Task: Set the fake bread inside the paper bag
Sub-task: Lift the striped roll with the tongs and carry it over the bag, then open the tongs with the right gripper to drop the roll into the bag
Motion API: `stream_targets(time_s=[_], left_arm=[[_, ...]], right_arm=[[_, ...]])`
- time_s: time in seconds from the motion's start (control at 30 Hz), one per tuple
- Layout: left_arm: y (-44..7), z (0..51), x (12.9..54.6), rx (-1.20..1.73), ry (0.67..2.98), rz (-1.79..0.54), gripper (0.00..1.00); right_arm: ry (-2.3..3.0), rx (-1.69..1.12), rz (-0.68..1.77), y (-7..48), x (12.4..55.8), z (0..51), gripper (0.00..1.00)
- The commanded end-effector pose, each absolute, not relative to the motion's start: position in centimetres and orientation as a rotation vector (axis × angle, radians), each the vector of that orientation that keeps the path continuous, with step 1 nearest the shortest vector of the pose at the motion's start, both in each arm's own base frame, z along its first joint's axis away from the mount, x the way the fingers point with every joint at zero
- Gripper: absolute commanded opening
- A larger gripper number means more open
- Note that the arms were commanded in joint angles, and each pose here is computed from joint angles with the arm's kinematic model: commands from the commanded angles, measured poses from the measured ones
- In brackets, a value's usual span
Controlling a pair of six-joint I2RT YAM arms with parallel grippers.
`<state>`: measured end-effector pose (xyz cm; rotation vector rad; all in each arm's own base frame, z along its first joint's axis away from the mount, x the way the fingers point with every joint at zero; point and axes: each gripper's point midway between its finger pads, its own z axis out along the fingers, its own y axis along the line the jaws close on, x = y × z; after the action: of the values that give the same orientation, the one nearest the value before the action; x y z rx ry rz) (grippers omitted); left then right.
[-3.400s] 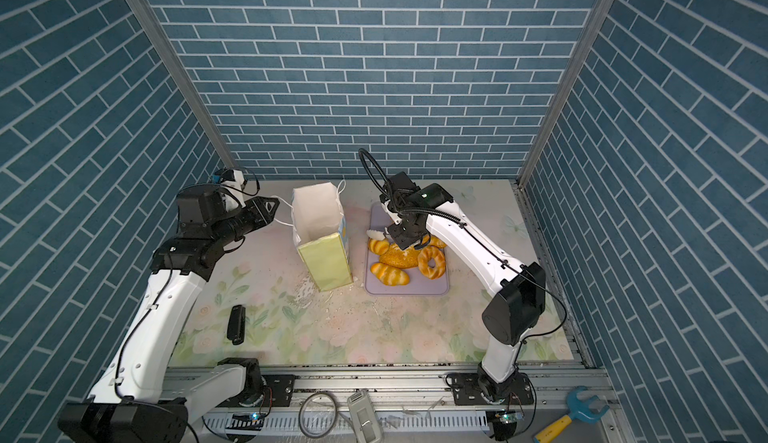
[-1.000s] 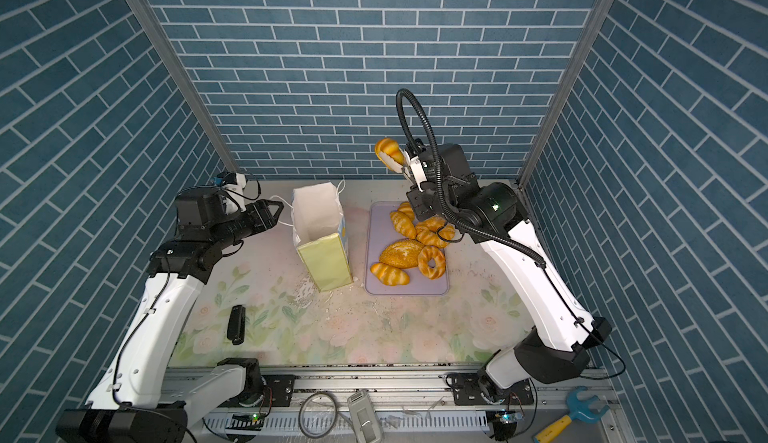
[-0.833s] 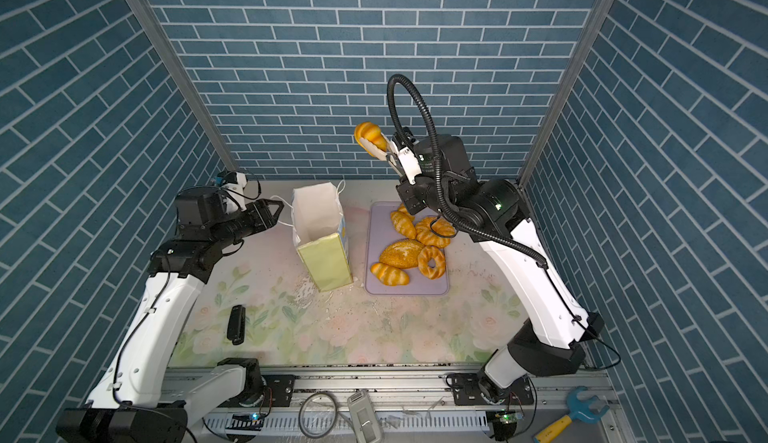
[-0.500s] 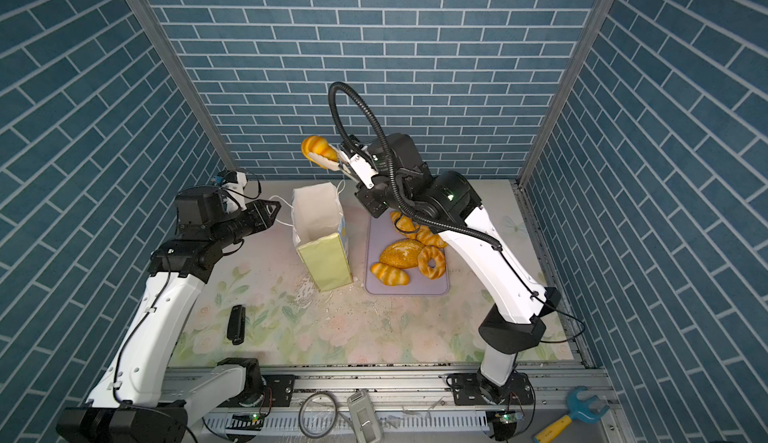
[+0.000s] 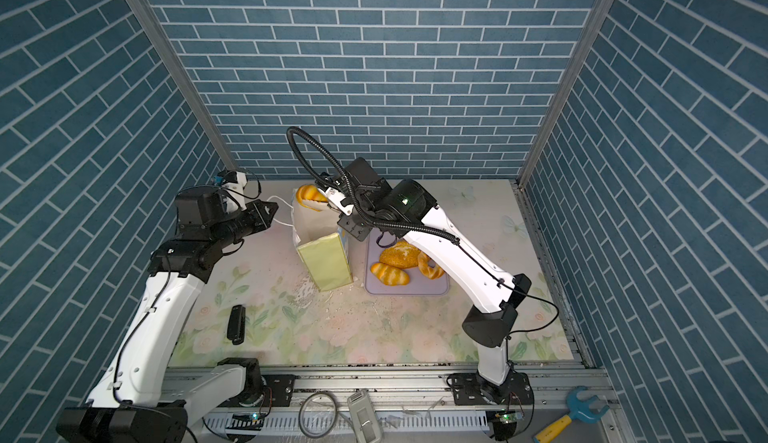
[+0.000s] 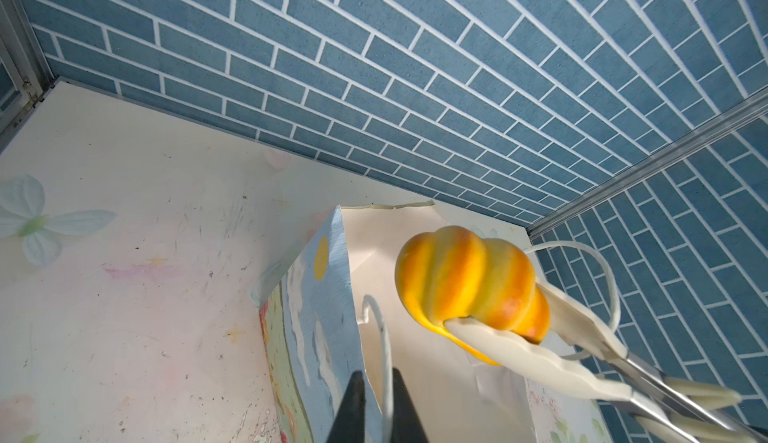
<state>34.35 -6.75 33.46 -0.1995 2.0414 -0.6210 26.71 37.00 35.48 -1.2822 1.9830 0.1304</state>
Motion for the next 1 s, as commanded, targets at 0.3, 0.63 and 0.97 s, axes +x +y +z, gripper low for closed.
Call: stream_targets(time_s=[0.3,0.63,0.97], left_arm=[[-6.9,32.7,34.3,-0.19,2.06,-0.628,0.1],[-7.0,32.7,34.2,-0.186,2.057,-0.638,0.12],[-7.1,33.1,34.6,-0.173,2.049,-0.641,0.12]], right_arm=[[2.02,-1.338,0.05,38.3,27.2,32.4,0.32],[1.999,-1.29,0.065,37.8,27.1,34.1,0.51],[1.899,-1.171,0.128,35.6,26.5,39.5,0.51]])
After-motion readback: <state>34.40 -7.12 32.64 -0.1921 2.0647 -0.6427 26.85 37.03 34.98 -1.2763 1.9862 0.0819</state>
